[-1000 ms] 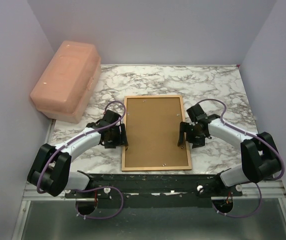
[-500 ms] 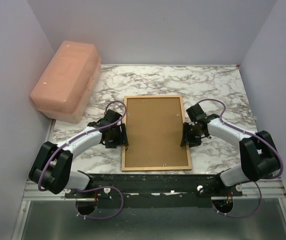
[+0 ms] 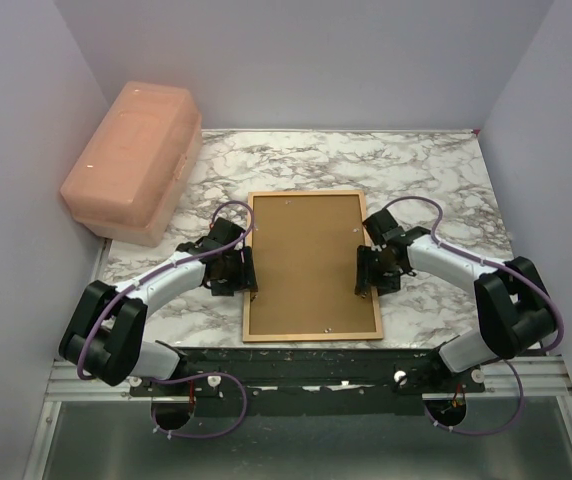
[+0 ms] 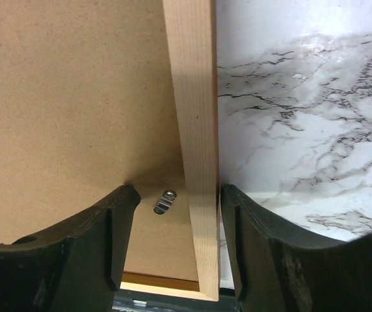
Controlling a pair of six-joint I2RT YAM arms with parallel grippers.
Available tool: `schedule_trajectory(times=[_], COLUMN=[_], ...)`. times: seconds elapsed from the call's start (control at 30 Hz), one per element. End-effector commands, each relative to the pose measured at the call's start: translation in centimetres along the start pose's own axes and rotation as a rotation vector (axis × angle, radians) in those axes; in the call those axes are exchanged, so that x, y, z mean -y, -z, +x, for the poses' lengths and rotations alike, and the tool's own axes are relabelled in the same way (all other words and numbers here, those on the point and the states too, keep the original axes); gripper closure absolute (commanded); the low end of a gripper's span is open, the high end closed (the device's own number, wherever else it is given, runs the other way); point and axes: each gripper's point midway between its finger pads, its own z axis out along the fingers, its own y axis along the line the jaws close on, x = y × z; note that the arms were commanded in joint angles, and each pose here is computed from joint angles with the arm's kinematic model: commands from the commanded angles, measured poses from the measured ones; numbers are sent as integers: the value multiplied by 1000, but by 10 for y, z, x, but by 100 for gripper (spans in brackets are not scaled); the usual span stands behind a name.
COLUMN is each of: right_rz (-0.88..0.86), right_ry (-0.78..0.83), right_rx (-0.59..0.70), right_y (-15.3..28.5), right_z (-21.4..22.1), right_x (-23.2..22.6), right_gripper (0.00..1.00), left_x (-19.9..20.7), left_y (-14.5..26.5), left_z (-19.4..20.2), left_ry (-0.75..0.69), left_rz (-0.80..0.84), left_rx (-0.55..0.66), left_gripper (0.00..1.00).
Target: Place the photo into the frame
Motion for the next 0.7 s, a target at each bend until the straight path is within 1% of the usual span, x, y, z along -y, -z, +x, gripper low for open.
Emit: schedule_trajectory(times=[0.0,0.07,0.1,0.13,0.23,0.33,0.43,0.5,0.67], right_rz=[-7,-13,-5,12,47,68,113,146,234], right_ry=[8,10,7,5,-2,-3,9,17,56], right_rx=[-37,-31,-30,-33,-38,-52,-45,-39,-37], right_y=[-1,-1,-2,-4,-10,-14,-15,-15,-18], right_z=[12,13,13,14,15,17,15,15,17], right_x=[-3,-3,-2,1,7,10,16,21,27], right_gripper=[36,36,37,40,55,64,71,77,87], left_x=[-6,-7,-7,-7,-7,-7,-8,-7,-6], left_y=[-5,-6,-6,-6,-7,-7,-7,-7,-7], left_z=[3,3,3,3,3,4,4,3,2], left_ry=[-1,-1,-1,-3,-4,-6,-7,-8,-9], left_rz=[-41,-43,-44,-44,-46,-51,-54,-53,-55], left_rx=[-13,-15,-14,-15,-18,-20,-21,-19,-23], left_gripper=[36,36,36,36,36,36,36,36,36])
